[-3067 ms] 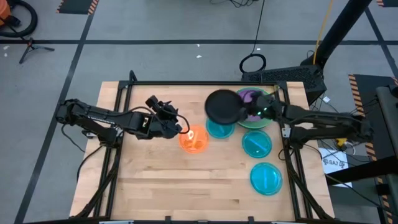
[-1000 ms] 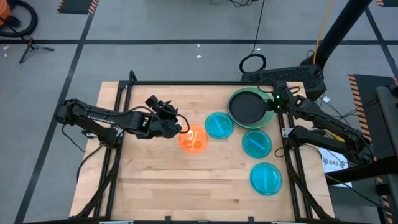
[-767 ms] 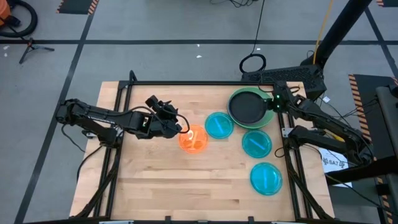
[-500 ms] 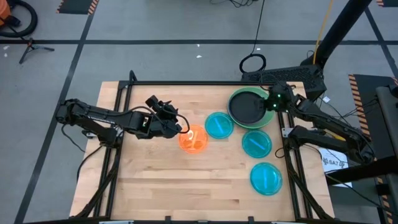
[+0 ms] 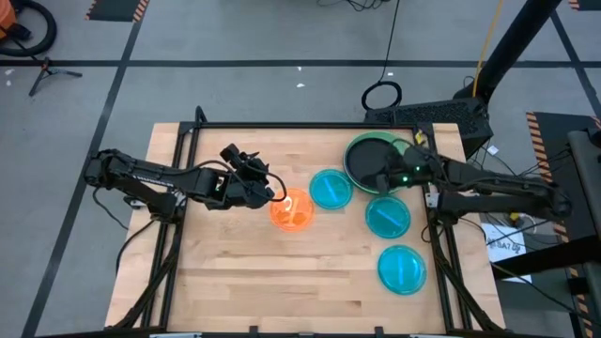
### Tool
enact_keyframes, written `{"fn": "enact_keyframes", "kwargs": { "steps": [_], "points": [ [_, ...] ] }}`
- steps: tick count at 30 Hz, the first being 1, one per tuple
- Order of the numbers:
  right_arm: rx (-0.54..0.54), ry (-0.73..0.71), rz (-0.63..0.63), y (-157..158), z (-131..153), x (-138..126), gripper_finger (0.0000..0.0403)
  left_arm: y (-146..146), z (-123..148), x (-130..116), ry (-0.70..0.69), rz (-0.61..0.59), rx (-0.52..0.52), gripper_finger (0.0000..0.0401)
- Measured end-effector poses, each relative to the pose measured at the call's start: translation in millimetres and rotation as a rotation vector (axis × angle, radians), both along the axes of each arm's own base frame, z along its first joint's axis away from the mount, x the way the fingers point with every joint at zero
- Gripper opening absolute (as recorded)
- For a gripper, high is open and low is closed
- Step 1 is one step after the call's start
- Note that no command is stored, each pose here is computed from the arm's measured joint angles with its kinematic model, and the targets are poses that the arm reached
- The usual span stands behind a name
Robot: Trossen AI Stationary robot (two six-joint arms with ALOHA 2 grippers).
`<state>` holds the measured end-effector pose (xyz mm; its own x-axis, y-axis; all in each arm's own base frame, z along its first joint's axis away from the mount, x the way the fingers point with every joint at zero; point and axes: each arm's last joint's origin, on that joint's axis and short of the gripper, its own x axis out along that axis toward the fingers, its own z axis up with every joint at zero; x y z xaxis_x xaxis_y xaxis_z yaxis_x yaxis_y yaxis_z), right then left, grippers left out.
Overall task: Stack plastic plates
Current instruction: Stack the middle transparent blue plate on the black plate
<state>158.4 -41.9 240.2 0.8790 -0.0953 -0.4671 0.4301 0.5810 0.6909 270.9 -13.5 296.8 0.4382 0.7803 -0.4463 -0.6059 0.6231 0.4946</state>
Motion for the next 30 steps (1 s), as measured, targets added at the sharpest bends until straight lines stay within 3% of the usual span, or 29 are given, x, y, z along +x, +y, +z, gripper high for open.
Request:
{"fn": "enact_keyframes", "kwargs": {
  "steps": [4,11,20,24,30],
  "points": [
    [0.060,0.019,0.053,12,-2,8,0.0109,0,0,0,0.000,0.000,0.001,0.0214],
    [0.065,0.070,0.155,28,13,35,0.0109,0,0,0,0.001,0.000,0.000,0.0214],
    [0.173,0.605,0.180,54,-2,55,0.0109,0,-1,-1,0.016,0.000,0.002,0.0214],
    [0.146,0.838,0.176,64,3,60,0.0109,0,-1,-1,0.019,0.000,0.003,0.0214],
    [0.104,1.010,0.139,71,-2,67,0.0109,0,-1,-2,0.022,0.001,0.003,0.0214]
  ]
}}
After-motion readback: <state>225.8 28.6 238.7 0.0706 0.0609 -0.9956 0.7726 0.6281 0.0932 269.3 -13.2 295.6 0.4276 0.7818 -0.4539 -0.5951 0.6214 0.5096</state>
